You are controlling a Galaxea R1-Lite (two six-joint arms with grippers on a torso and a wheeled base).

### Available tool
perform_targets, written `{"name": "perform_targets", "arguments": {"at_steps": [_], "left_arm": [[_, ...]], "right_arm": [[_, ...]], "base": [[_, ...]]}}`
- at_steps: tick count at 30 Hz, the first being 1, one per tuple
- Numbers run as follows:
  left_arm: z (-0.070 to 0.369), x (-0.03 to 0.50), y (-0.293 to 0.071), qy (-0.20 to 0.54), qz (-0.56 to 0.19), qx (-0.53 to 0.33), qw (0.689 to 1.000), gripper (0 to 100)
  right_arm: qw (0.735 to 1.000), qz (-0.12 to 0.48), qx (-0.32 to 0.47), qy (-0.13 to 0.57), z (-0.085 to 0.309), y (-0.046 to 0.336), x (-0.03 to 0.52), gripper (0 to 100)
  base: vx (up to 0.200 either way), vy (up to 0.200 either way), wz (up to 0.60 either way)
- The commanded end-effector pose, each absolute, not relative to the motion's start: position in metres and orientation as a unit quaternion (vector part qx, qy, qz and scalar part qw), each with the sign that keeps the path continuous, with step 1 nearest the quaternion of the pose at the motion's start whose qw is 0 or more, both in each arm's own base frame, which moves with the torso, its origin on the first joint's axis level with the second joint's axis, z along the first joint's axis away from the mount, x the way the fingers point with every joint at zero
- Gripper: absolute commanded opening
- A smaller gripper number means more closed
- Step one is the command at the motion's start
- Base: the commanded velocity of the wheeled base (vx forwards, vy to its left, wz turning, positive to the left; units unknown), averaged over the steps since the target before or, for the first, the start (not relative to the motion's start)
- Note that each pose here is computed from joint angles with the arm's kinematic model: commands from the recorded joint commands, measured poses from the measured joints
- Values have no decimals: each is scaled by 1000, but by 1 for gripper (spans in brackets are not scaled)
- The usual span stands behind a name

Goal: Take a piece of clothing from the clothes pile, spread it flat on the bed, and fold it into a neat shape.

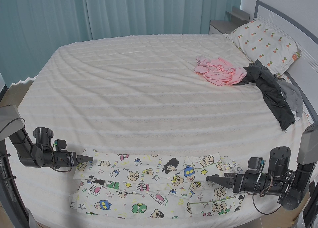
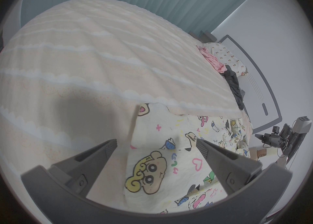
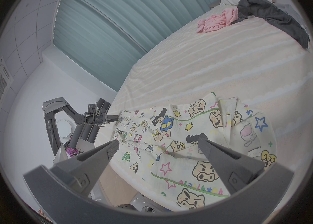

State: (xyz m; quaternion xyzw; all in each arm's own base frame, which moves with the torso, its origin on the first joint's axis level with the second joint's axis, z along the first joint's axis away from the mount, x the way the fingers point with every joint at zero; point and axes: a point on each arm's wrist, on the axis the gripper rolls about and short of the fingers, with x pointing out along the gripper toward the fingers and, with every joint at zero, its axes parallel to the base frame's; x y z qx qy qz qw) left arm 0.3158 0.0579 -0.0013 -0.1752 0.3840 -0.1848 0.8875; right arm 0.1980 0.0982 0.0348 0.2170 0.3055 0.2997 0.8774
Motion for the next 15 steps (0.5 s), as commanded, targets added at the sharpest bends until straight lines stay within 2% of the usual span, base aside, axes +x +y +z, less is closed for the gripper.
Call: {"name": "perform_targets", "arguments": {"at_steps": [1, 2, 3, 15], "left_arm": [[1, 314, 57, 382, -187, -176, 888, 100], [2, 314, 57, 382, -187, -176, 888, 100], [2, 313, 58, 381, -186, -176, 888, 0], [9, 312, 59, 374, -183, -175, 892, 0]], "right_arm": [[878, 301, 218, 302, 34, 99, 199, 100], [878, 301, 217, 302, 34, 99, 199, 100], [878, 301, 217, 302, 34, 99, 199, 100], [878, 300, 218, 302, 34, 98, 199, 100]], "base": [[0, 0, 0], [0, 0, 0], [0, 0, 0], [0, 0, 0]]}}
